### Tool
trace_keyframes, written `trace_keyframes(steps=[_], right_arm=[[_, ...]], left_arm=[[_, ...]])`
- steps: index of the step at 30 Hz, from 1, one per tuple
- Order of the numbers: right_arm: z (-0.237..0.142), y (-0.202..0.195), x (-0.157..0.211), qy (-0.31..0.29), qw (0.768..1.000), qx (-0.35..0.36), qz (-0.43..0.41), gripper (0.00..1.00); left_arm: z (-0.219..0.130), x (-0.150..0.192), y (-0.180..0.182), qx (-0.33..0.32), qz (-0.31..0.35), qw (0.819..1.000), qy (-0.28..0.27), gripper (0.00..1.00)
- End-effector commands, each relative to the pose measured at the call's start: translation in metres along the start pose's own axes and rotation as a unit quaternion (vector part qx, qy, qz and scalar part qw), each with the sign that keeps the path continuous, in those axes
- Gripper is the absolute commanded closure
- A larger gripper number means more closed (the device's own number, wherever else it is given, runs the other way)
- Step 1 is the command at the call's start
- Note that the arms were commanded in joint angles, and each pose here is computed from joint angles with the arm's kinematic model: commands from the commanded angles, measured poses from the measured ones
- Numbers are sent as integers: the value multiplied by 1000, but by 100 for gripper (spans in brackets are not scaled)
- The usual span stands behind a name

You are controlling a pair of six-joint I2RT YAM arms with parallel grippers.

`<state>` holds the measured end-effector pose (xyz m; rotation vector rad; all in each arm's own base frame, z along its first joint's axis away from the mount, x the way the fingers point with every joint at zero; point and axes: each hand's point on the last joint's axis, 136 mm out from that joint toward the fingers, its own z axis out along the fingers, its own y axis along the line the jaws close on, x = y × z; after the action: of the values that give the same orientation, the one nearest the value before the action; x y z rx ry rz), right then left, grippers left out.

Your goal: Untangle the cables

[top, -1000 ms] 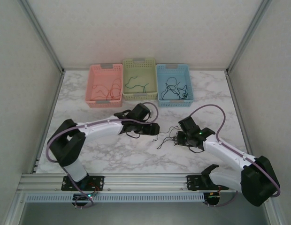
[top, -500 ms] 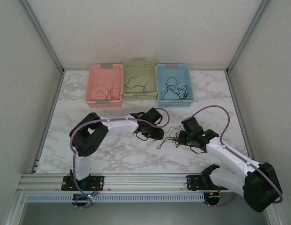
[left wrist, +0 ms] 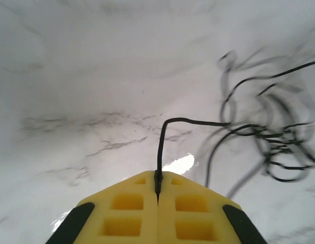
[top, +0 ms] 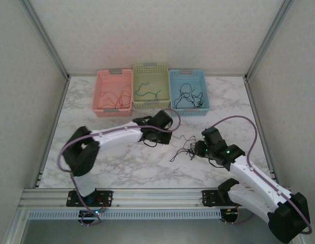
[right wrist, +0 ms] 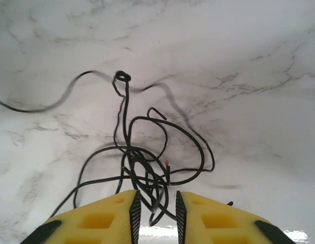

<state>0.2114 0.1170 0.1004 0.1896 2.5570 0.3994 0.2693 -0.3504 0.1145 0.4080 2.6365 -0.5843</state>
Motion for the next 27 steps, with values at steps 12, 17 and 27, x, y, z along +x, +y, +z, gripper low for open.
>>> trace_keyframes(steps=[12, 17, 27], right_arm=[[-32, 61, -25, -42, 986, -155, -46, 45], [-23, 83, -24, -17, 980, -190, -56, 45], [-6, 169, -1, 1, 943, -284, -170, 43]], left_arm=[[-258, -59, 32, 11, -18, 972, -234, 100], [-288, -54, 35, 14, -15, 967, -254, 100], [-278, -47, 39, 7, -14, 971, -240, 100]])
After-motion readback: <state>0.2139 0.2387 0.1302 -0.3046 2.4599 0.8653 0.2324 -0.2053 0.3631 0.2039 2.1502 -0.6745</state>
